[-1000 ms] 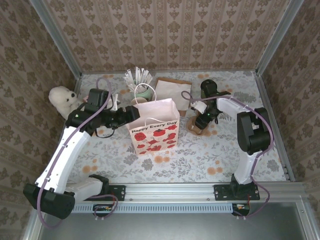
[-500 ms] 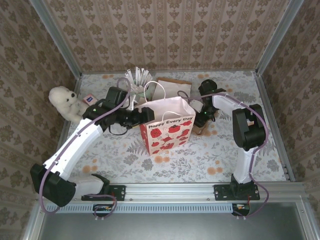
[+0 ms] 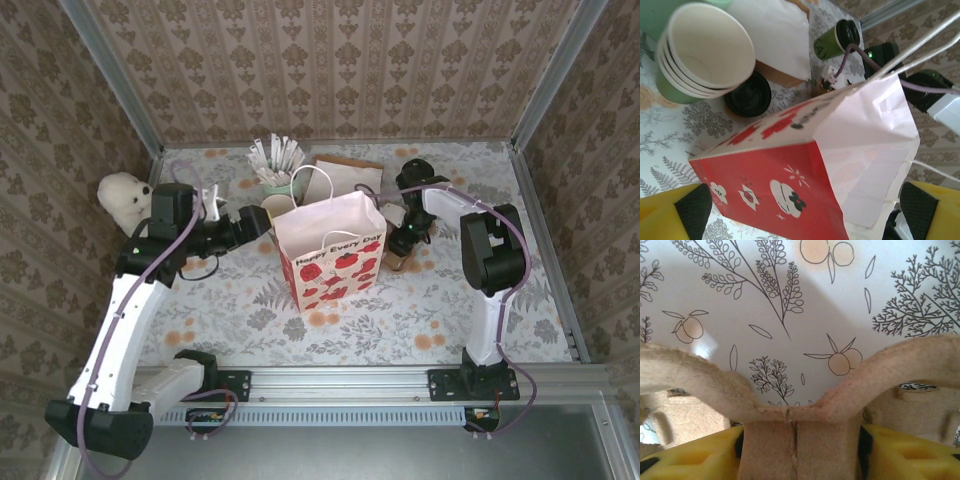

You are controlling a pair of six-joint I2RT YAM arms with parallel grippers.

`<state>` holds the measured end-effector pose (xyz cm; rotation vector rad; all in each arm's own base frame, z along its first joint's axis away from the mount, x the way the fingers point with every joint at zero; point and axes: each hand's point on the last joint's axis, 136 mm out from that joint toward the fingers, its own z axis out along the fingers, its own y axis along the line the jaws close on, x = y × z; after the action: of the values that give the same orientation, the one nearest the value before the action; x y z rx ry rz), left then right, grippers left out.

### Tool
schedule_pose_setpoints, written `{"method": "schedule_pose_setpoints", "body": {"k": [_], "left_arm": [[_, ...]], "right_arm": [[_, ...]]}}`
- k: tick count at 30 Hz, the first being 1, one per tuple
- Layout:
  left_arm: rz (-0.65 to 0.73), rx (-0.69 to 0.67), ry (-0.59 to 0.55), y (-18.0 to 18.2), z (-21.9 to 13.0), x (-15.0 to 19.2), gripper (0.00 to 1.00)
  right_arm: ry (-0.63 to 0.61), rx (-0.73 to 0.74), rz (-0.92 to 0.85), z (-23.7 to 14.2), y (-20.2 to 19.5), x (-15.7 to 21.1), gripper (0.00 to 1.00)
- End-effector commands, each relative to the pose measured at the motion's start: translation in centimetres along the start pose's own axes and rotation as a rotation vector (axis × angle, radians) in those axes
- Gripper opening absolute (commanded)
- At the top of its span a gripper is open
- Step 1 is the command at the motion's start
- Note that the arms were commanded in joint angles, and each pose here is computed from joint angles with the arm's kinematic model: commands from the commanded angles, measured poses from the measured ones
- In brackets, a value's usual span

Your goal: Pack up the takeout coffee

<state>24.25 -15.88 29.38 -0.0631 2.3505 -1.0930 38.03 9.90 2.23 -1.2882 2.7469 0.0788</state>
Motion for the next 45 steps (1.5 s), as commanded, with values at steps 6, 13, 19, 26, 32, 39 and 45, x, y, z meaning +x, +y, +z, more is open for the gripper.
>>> {"method": "schedule_pose_setpoints", "body": {"k": [6,13,19,26,32,39,45], "left_arm": [[0.061,-0.008,-0.034,0.4,-1.2,-1.1,1.0],[0.085,0.0,-0.015,0.3,-0.7,-1.5,1.0],[0.081,0.009,-0.041,0.6,-0.5,-1.6,1.0],[0.074,-0.033,-0.078,1.2,-0.7,-2.1,1.0],[0.034,-0.078,-0.102,2.4,-0.4,-2.6,1.0],[0.054,-0.077,-0.134,2.3,-0.3,-3.3,1.0],[0.173,-0.017,-0.17,0.3,0.3,-4.7,1.0]], "right_arm": [[-0.014,0.045,0.072,-1.7,-0.6,0.1,0.58],[-0.037,-0.021,0.129,-1.2,0.3,-0.7,0.78],[-0.061,-0.029,0.141,0.0,-0.1,-1.4,0.69],[-0.011,-0.014,0.125,0.5,-0.5,-0.4,0.67],[-0.006,-0.037,0.126,-1.0,0.0,-0.5,0.6],[-0.034,0.028,0.19,-4.2,-0.7,0.4,0.5],[-0.074,0.09,0.316,-6.6,-0.8,1.7,0.46]]}}
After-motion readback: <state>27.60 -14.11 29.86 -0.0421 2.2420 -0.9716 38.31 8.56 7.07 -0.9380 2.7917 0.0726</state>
